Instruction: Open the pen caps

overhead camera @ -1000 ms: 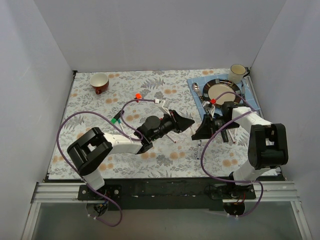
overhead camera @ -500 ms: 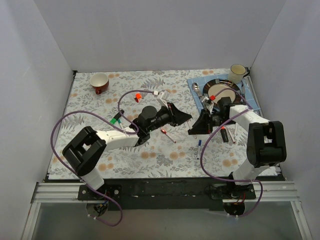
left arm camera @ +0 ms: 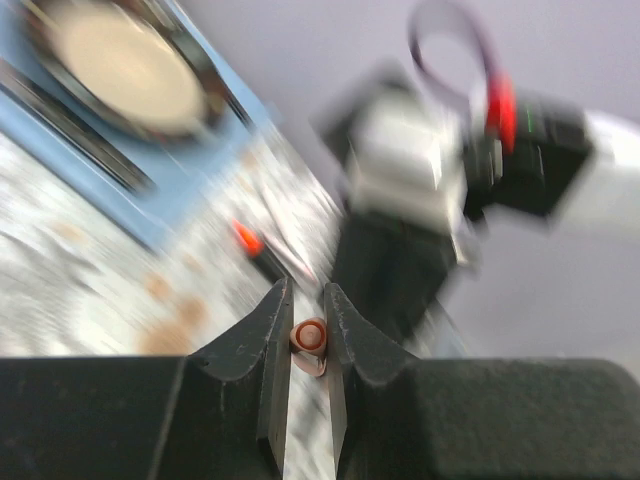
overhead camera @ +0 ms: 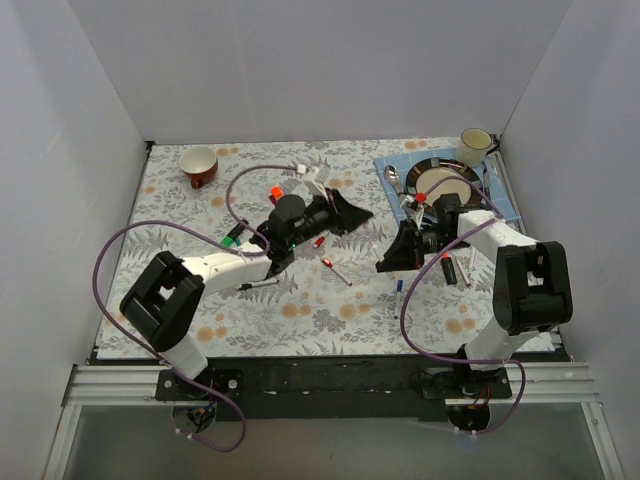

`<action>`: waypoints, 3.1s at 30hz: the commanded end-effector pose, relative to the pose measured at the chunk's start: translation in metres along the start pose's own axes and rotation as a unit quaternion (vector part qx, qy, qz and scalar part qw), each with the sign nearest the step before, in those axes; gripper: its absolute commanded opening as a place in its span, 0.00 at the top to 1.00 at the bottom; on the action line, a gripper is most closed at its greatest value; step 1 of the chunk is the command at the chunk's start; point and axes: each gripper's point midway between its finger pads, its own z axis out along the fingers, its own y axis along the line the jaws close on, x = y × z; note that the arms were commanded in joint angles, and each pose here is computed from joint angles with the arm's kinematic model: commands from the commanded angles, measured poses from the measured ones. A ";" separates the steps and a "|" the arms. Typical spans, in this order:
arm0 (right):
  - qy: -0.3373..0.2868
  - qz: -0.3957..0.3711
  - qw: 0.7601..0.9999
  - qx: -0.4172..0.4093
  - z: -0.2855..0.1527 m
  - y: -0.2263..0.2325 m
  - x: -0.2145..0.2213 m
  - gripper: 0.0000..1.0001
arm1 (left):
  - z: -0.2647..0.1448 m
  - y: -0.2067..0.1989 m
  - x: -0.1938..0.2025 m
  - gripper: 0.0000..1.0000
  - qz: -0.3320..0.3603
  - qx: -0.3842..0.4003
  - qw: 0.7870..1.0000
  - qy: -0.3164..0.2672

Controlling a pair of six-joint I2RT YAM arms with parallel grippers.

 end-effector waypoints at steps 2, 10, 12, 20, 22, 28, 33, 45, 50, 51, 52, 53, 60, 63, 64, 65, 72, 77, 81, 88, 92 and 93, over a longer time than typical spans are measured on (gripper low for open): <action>0.056 0.103 0.993 0.013 0.000 0.015 0.042 0.99 | -0.064 0.027 -0.229 1.00 0.089 -0.117 0.932 -0.332; 0.065 0.080 0.994 0.022 -0.002 0.014 0.037 0.99 | -0.077 0.055 -0.234 1.00 0.084 -0.158 0.933 -0.312; 0.069 0.077 0.994 0.047 -0.009 0.008 0.036 0.99 | -0.080 0.078 -0.221 1.00 0.066 -0.181 0.939 -0.287; 0.084 -0.036 0.972 0.216 -0.039 -0.021 0.016 0.99 | -0.094 0.228 -0.160 1.00 -0.034 -0.325 0.938 -0.116; 0.086 -0.041 0.964 0.249 -0.047 -0.026 0.015 0.99 | -0.090 0.246 -0.170 1.00 -0.023 -0.346 0.933 -0.099; 0.083 -0.029 0.961 0.260 -0.056 -0.031 0.017 0.99 | -0.103 0.321 -0.129 1.00 -0.015 -0.446 0.895 -0.008; 0.084 -0.025 0.960 0.264 -0.058 -0.035 0.018 0.99 | -0.096 0.344 -0.111 1.00 -0.026 -0.448 0.893 0.035; 0.078 -0.016 0.954 0.288 -0.074 -0.042 0.019 0.99 | -0.099 0.348 -0.116 0.68 -0.023 -0.459 0.887 0.031; 0.068 -0.012 0.949 0.307 -0.087 -0.045 0.017 0.99 | -0.100 0.338 -0.130 0.58 -0.016 -0.458 0.888 0.023; 0.067 -0.012 0.948 0.312 -0.089 -0.045 0.016 0.99 | -0.103 0.337 -0.134 0.57 -0.014 -0.460 0.888 0.019; 0.069 -0.013 0.946 0.317 -0.092 -0.046 0.018 0.99 | -0.104 0.334 -0.138 0.56 -0.011 -0.461 0.887 0.015; 0.070 -0.011 0.940 0.333 -0.099 -0.049 0.019 0.99 | -0.107 0.328 -0.142 0.55 -0.009 -0.460 0.888 0.010; 0.106 0.005 0.879 0.465 -0.144 -0.072 0.036 0.99 | -0.128 0.216 -0.180 0.26 0.032 -0.369 0.928 -0.043; 0.125 0.017 0.843 0.523 -0.166 -0.081 0.045 0.99 | -0.152 0.158 -0.187 0.10 0.062 -0.330 0.939 -0.081; 0.129 0.021 0.833 0.538 -0.171 -0.083 0.048 0.99 | -0.166 0.119 -0.202 0.04 0.086 -0.305 0.942 -0.115; 0.143 0.028 0.814 0.563 -0.182 -0.086 0.056 0.99 | -0.174 0.109 -0.197 0.02 0.091 -0.296 0.943 -0.119; 0.179 0.064 0.762 0.619 -0.214 -0.096 0.079 0.95 | -0.239 0.060 -0.152 0.02 0.158 -0.272 0.930 -0.189; 0.179 0.100 0.753 0.625 -0.228 -0.098 0.092 0.92 | -0.252 0.063 -0.132 0.02 0.158 -0.285 0.927 -0.185; 0.178 0.115 0.751 0.625 -0.233 -0.101 0.097 0.85 | -0.251 0.055 -0.132 0.02 0.161 -0.267 0.932 -0.186; 0.175 0.125 0.755 0.619 -0.233 -0.103 0.100 0.70 | -0.252 0.050 -0.129 0.02 0.161 -0.260 0.934 -0.183; 0.173 0.125 0.758 0.617 -0.232 -0.102 0.098 0.63 | -0.251 0.053 -0.126 0.02 0.157 -0.263 0.935 -0.178; 0.170 0.121 0.758 0.617 -0.232 -0.101 0.096 0.63 | -0.250 0.055 -0.124 0.02 0.156 -0.262 0.936 -0.173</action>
